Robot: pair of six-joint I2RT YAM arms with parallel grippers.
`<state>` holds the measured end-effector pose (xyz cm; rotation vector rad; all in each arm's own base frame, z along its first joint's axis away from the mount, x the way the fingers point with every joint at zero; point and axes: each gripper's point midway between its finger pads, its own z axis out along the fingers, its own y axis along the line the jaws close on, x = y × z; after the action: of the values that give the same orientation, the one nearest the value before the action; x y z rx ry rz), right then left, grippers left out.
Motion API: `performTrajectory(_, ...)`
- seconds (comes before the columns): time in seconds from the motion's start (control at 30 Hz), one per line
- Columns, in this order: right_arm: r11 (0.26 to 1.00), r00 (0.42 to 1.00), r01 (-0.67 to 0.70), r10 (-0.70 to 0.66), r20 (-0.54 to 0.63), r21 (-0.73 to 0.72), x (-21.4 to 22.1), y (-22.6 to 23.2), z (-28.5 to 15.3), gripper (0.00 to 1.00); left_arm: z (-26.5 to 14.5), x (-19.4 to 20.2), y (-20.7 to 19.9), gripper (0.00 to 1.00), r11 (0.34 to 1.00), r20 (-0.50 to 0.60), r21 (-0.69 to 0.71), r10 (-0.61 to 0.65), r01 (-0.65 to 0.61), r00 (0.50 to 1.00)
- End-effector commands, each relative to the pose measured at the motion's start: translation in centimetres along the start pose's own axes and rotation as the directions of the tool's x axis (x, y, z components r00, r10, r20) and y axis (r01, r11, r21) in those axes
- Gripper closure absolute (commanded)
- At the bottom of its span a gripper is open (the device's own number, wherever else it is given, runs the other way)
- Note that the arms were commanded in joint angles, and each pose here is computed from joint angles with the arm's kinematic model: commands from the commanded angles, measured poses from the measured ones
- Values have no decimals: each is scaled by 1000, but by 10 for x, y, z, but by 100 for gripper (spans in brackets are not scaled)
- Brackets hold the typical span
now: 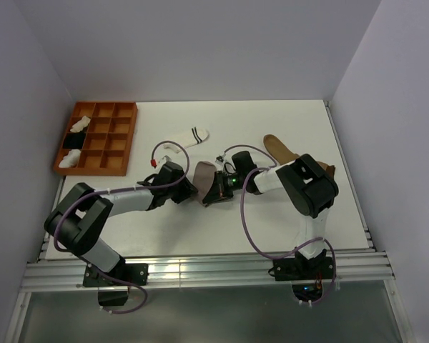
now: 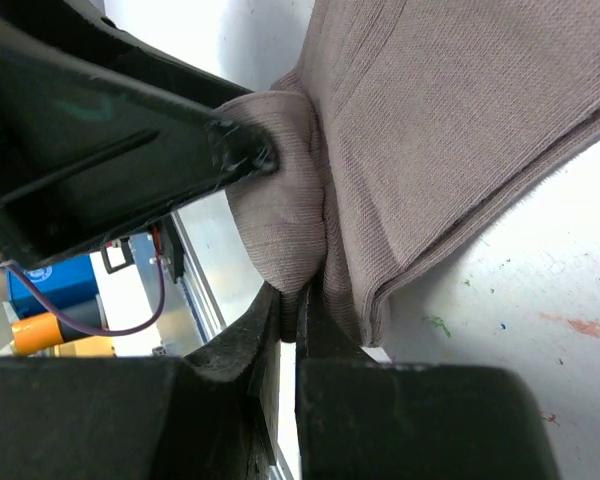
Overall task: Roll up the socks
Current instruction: Roll the sock at the center of the board.
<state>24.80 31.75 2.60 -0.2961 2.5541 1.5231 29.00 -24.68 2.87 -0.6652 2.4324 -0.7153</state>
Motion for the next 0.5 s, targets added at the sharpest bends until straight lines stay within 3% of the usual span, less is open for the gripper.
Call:
performTrajectory(0.0, 998, 999, -43, 45, -25, 42, 6, -14, 2, 100, 9, -3, 24, 57, 996, 14, -88, -5, 6, 1000)
performTrajectory(0.07, 998, 999, -42, 43, -25, 54, 7, -16, 2, 100, 12, -2, 28, 62, 994, 9, -106, 2, -1, 1000)
performTrajectory(0.23, 998, 1000, 21, -21, 5, 67, 3, -10, -5, 95, 16, 2, 33, 84, 991, -19, -128, 27, -29, 999)
performTrajectory(0.33, 991, 994, 94, -98, 42, 93, -2, -4, -12, 83, 17, 6, 40, 95, 985, -47, -159, 55, -62, 997)
performTrajectory(0.37, 985, 986, 145, -152, 69, 96, -8, 6, -18, 76, 17, 5, 38, 96, 985, -47, -156, 64, -70, 997)
performTrajectory(0.47, 930, 932, 318, -342, 117, 185, -15, 22, -29, 66, 16, 4, 39, 100, 978, -64, -177, 102, -112, 993)
